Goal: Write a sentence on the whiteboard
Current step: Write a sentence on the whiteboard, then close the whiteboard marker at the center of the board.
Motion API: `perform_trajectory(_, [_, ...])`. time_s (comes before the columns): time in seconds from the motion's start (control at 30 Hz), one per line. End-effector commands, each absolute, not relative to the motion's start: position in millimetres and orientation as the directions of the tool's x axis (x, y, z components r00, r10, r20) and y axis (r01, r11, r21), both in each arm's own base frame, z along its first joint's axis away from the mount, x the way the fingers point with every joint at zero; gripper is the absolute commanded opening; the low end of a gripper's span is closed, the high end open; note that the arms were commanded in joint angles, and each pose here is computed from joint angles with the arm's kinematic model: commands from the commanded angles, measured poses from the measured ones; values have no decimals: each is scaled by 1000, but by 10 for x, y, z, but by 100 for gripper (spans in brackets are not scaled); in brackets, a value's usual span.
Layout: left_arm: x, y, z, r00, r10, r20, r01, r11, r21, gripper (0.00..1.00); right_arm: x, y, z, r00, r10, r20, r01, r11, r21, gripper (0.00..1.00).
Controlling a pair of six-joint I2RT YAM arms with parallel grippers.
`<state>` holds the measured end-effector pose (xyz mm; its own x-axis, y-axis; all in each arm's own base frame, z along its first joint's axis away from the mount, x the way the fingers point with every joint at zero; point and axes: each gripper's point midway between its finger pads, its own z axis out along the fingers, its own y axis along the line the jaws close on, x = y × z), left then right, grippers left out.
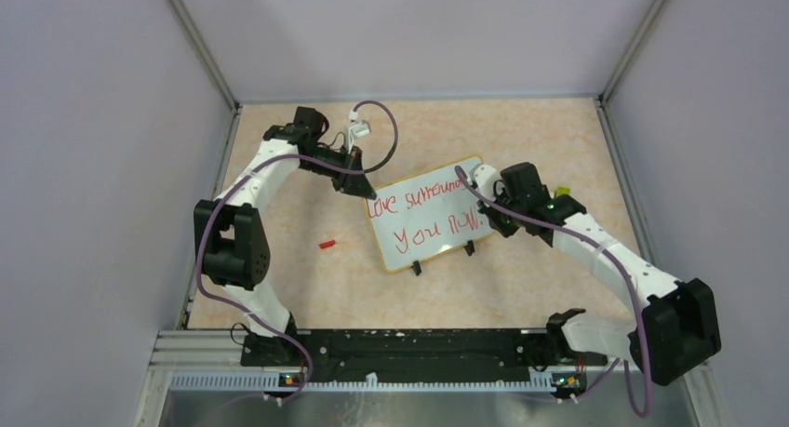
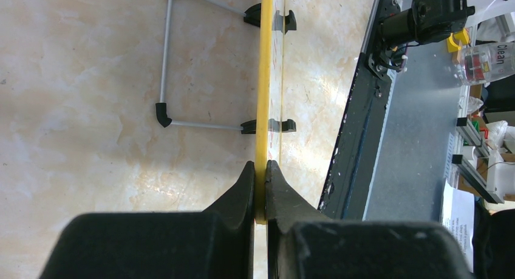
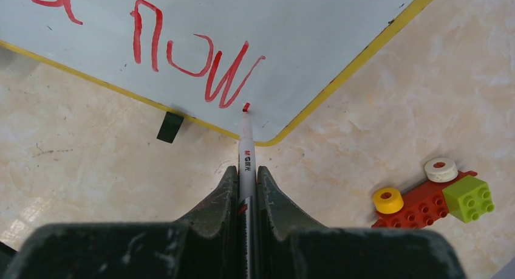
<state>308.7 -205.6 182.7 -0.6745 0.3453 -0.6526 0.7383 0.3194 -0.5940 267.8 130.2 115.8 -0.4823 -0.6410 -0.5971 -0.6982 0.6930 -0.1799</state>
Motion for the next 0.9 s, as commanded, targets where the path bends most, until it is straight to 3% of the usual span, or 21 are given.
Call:
perform_trajectory(0.0, [3100, -2044, 1831, -651, 366, -665, 759, 344, -553, 0, 2753, 1368, 1326, -436, -641, -632, -706, 679, -202, 0])
perform_trajectory(0.13, [3104, -2047, 1880, -646, 360, -673, 763, 343, -548, 0, 2700, 1465, 1599, -416, -613, -672, -725, 669, -162, 0])
perform_trajectory(0.3, [3113, -2068, 2097, -624, 340, -704, 780, 332, -531, 40, 2624, 1657, 2143, -359, -553, -752, -764, 637, -103, 0])
perform_trajectory(0.43, [3162, -2040, 2455, -563, 314, -765, 819, 334, -466, 61, 2586, 1786, 2487, -323, -506, -800, -789, 611, -68, 0])
perform_trajectory(0.53, [3213, -1985, 2752, -525, 277, -805, 835, 348, -425, 70, 2588, 1868, 2667, -311, -471, -825, -798, 602, -43, 0])
perform_trajectory(0.7, [3335, -1509, 3062, -483, 199, -853, 823, 435, -365, 80, 2604, 1979, 2899, -296, -413, -861, -805, 594, -8, 0])
perform_trajectory(0.87, [3283, -830, 2738, -513, 263, -817, 762, 577, -293, 81, 2650, 2064, 2997, -313, -364, -877, -803, 594, 40, 0])
